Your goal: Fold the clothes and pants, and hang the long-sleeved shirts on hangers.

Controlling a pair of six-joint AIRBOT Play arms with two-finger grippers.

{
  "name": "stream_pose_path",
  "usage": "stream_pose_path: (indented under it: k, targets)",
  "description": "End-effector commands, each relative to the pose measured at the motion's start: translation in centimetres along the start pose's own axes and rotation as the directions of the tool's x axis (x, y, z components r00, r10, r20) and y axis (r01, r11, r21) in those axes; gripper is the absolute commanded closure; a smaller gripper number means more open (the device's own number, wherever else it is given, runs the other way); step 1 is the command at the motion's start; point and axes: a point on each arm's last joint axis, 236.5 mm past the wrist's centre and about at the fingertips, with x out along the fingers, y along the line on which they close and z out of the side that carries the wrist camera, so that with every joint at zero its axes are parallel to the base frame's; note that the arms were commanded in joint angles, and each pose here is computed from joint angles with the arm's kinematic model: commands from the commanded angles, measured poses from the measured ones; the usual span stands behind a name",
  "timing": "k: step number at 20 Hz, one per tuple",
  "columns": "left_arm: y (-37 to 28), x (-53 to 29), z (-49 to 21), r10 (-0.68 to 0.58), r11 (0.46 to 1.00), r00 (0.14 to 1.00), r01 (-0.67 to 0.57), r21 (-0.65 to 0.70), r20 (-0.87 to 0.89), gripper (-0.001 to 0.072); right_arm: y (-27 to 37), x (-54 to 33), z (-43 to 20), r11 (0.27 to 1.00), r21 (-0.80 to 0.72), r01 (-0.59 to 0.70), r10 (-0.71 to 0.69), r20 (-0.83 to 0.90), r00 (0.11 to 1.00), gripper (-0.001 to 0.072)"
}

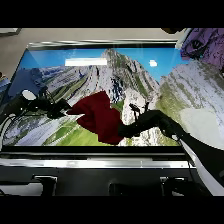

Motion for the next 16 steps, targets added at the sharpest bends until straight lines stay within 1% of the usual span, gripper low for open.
stream_pose_path:
  k: [1, 7, 9, 11, 12, 13, 15, 16]
  targets:
    - [0.7, 2.5, 0.2, -0.017, 1.0, 0.999, 0.016, -0.026, -0.027, 0.0083, 0.5, -0.7, 0.1, 1.0, 0.005, -0.003, 0.003, 0.02, 1.0, 0.0682]
    - [-0.2, 2.7, 3.0, -0.048, 0.998, 0.995, 0.052, -0.04, 0.091, 0.0091, 1.3, -1.5, 0.2, 1.0, -0.012, -0.013, 0.013, 0.043, 0.999, 0.0682]
    - [-0.5, 3.3, 2.9, -0.055, 0.998, 0.994, 0.058, -0.04, 0.09, 0.0093, 1.5, -1.6, 0.2, 1.0, -0.005, -0.015, 0.015, 0.045, 0.999, 0.0682]
    - [-1.5, 4.3, 1.9, -0.09, 0.995, 0.995, 0.091, -0.028, 0.047, 0.0114, 1.5, -1.7, 0.2, 1.0, -0.002, -0.014, 0.015, 0.044, 0.999, 0.0682]
    - [-2.0, 4.7, 1.4, -0.11, 0.994, 0.994, 0.11, -0.024, 0.026, 0.0286, 1.4, -1.7, 0.2, 1.0, -0.004, -0.011, 0.011, 0.045, 0.999, 0.0682]
    - [-2.7, 4.7, 1.0, -0.135, 0.991, 0.991, 0.135, -0.004, 0.011, 0.0689, 1.2, -1.8, 0.3, 1.0, -0.013, 0.0, 0.001, 0.05, 0.999, 0.0683]
    - [-4.3, 3.3, 1.7, -0.182, 0.983, 0.983, 0.181, 0.024, 0.03, 0.0693, 0.3, -2.7, 0.9, 0.996, -0.043, 0.074, -0.071, 0.074, 0.995, 0.0683]
    - [-5.2, 1.9, 2.6, -0.2, 0.979, 0.978, 0.198, 0.046, 0.055, 0.0693, -0.2, -3.9, 1.7, 0.986, -0.087, 0.142, -0.134, 0.097, 0.986, 0.0683]
